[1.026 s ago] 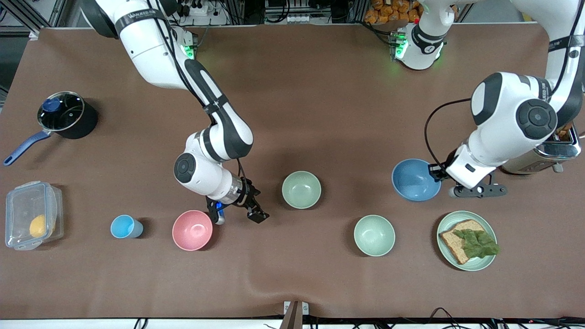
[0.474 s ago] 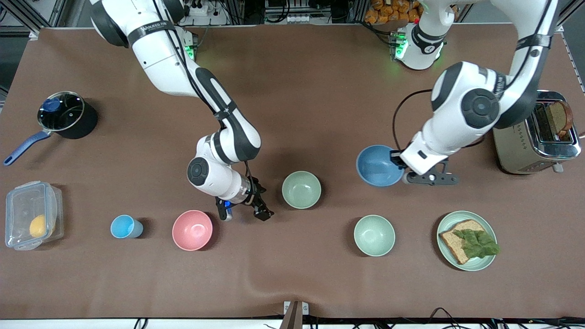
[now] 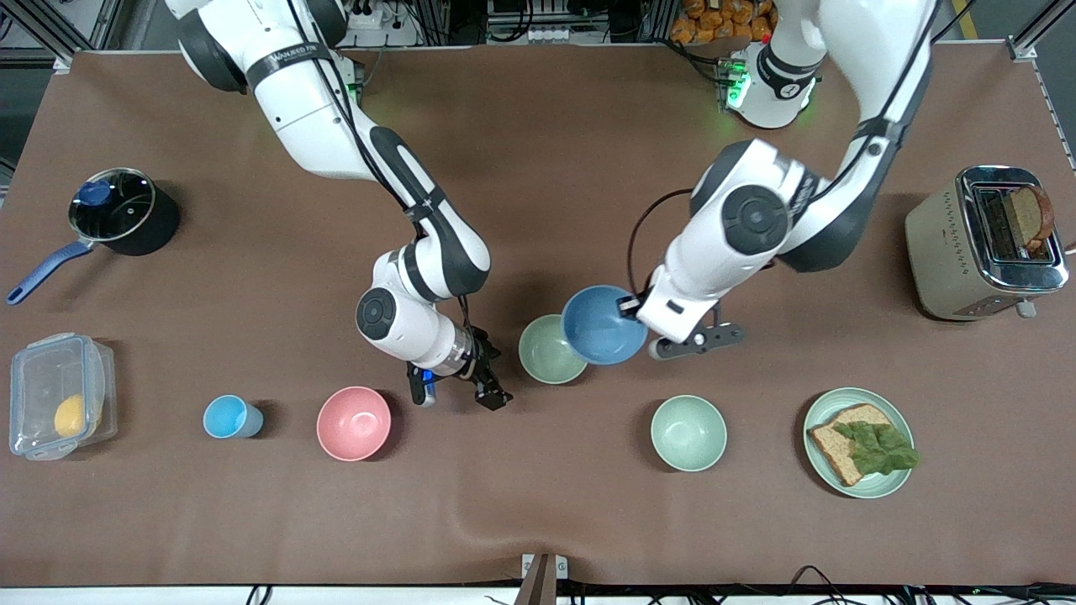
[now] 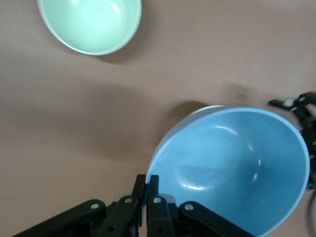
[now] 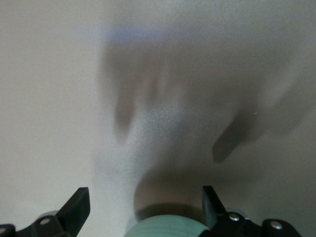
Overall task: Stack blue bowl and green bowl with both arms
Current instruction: 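Lift the blue bowl with the left gripper over the green bowl, then lower the blue bowl into the green bowl and open the left gripper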
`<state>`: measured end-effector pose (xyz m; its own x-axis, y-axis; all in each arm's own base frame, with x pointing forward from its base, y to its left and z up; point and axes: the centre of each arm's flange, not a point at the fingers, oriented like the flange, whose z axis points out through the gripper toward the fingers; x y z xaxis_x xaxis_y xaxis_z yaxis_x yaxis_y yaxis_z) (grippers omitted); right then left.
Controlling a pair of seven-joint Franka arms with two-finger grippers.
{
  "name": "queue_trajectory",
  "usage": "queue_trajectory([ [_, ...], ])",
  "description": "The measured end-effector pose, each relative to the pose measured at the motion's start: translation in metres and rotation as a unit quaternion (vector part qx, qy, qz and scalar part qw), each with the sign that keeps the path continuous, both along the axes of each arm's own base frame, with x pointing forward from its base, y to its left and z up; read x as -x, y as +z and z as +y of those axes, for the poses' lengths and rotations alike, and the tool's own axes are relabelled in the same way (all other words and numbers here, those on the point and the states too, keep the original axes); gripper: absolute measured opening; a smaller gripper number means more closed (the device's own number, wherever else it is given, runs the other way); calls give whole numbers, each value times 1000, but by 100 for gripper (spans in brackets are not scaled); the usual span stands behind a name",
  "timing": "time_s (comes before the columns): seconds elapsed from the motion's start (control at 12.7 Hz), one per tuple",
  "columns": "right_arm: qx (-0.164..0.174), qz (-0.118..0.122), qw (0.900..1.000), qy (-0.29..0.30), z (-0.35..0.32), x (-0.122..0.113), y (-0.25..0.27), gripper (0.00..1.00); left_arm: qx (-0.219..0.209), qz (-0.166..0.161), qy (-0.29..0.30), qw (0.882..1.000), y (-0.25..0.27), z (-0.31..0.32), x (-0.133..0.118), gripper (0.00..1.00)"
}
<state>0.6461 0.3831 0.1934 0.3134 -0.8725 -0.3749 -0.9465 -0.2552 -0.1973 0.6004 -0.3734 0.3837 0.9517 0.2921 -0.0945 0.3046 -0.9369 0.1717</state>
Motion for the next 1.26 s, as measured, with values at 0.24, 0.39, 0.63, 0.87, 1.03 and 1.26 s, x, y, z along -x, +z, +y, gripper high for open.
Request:
queue_trajectory([
  [0.24, 2, 2, 1000, 4, 9, 6, -10, 100, 26, 9, 76, 997, -28, -37, -7, 4],
  [0.39, 2, -5, 1000, 8, 23, 14, -17, 100, 29, 18, 105, 994, -41, -40, -9, 4],
  [0.63, 3, -6, 1000, 9, 27, 16, -18, 100, 24, 32, 129, 991, -54, -41, -9, 4],
  [0.87, 8, -6, 1000, 18, 27, 15, -16, 100, 19, 44, 131, 990, -71, -47, -5, 4],
  [1.03, 20, 4, 999, 35, 28, 15, -15, 100, 18, 47, 131, 990, -75, -48, -4, 4],
  [1.26, 25, 6, 999, 38, 24, 12, -12, 100, 12, 56, 128, 990, -86, -50, 1, 4],
])
